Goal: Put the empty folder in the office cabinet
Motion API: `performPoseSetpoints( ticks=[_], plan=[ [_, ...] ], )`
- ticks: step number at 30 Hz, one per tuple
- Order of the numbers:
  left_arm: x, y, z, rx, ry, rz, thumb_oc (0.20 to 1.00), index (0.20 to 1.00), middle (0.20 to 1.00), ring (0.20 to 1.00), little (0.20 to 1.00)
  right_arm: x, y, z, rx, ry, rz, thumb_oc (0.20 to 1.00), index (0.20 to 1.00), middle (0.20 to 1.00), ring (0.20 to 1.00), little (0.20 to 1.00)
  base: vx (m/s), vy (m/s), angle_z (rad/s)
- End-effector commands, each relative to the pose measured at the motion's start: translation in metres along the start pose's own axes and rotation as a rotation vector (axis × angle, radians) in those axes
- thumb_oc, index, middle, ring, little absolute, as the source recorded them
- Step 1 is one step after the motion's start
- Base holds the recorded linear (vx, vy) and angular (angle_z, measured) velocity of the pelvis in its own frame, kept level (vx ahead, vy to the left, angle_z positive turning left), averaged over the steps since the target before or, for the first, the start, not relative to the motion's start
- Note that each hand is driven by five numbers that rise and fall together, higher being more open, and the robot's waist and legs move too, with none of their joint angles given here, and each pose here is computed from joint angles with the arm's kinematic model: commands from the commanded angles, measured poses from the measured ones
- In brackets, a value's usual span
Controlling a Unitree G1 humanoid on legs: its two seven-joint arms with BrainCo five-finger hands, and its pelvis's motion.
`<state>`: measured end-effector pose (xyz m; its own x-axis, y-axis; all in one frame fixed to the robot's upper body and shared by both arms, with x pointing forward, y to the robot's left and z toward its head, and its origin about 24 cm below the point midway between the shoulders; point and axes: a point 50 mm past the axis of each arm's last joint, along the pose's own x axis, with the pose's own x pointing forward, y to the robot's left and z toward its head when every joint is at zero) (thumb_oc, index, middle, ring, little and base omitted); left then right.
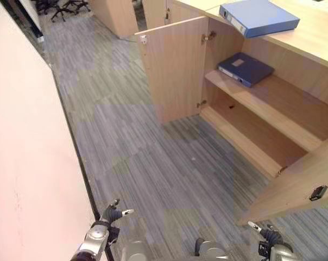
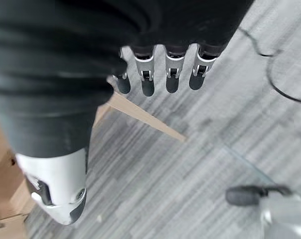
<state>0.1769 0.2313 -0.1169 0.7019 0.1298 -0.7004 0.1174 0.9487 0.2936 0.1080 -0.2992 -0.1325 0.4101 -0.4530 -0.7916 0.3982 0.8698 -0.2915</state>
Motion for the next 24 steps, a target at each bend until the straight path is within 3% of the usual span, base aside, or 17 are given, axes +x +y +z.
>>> performPoseSetpoints(
  ticks=[1,8,11,24],
  plan=[
    [0.002,0.012,0.022,-0.012,-0.108,0.036,1.0,1.0,1.0,1.0,1.0,0.0,-0.016,0.003,0.061,-0.017,-0.051,1.0,1.0,1.0,1.0,1.0,0.53,0.239,-0.78],
    [0.0,0.008,0.005,-0.03,-0.041,0.039,1.0,1.0,1.0,1.0,1.0,-0.004,-0.017,-0.021,0.075,0.058,-0.063,1.0,1.0,1.0,1.0,1.0,0.47,0.395,-1.13],
    [0.003,0.008,0.014,0.027,-0.069,0.03,1.0,1.0,1.0,1.0,1.0,-0.007,-0.011,-0.032,0.092,0.095,-0.041,1.0,1.0,1.0,1.0,1.0,0.33,0.852,-0.95],
    [-0.003,0.035,0.024,0.021,-0.128,0.068,1.0,1.0,1.0,1.0,1.0,-0.013,0.01,-0.053,0.138,0.16,0.009,1.0,1.0,1.0,1.0,1.0,0.07,0.458,-0.68]
  ],
)
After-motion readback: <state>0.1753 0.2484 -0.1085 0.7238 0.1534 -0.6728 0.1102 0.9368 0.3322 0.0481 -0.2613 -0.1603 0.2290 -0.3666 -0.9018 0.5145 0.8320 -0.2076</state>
